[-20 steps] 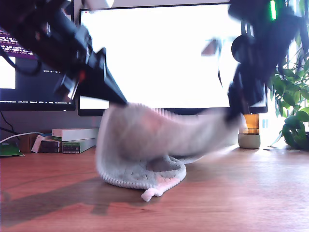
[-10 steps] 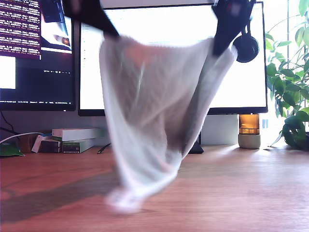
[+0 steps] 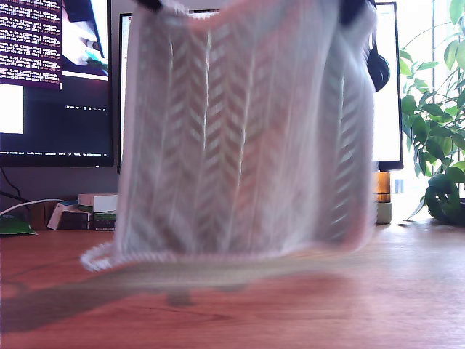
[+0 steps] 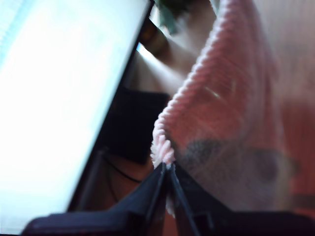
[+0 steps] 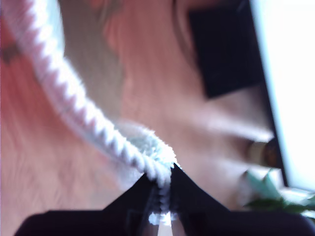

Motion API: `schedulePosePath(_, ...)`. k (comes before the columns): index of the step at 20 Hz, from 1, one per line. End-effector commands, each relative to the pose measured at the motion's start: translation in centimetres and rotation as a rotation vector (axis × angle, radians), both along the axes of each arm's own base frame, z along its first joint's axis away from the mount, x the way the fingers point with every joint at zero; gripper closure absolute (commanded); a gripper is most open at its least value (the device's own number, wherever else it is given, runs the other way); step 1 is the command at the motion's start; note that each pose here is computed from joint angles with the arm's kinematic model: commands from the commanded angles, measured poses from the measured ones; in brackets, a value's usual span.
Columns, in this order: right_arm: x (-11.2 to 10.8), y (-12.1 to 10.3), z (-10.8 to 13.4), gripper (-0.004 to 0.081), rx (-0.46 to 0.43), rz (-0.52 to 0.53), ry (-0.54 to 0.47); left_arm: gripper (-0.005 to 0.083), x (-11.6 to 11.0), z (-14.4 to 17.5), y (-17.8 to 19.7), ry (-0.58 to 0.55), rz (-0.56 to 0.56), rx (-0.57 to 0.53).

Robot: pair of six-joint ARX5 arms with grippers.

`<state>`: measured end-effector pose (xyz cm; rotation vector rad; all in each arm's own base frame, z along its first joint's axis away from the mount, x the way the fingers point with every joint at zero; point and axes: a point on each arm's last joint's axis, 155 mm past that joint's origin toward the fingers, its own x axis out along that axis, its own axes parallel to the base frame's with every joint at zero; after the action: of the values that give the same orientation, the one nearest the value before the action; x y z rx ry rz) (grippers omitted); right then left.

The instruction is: Fold the tea towel to a neat square and place it to the right

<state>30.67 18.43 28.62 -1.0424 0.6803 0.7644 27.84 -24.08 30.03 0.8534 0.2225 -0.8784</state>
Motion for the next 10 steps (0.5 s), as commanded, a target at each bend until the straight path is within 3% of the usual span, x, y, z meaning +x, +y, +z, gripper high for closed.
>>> schedulePosePath(1, -0.1, 0.3, -0.5, 0.078, -0.008, 0.008, 0.014, 0.0794, 0.1, 0.7, 0.2, -0.021, 0.003, -0.009)
schedulePosePath(6, 0.9, 1.0, -2.2, 0.078, -0.037, 0.02, 0.045, 0.0794, 1.8, -1.5, 1.3, 0.048, 0.036, 0.017)
schedulePosePath(8, 2.1, 1.9, -3.3, 0.078, -0.051, 0.039, 0.05, 0.0795, 3.0, -2.6, 1.3, 0.077, 0.024, 0.024)
schedulePosePath(10, 4.8, 2.6, -4.1, 0.078, -0.054, 0.029, 0.007, 0.0794, 5.3, -3.1, 1.6, 0.052, 0.043, 0.028)
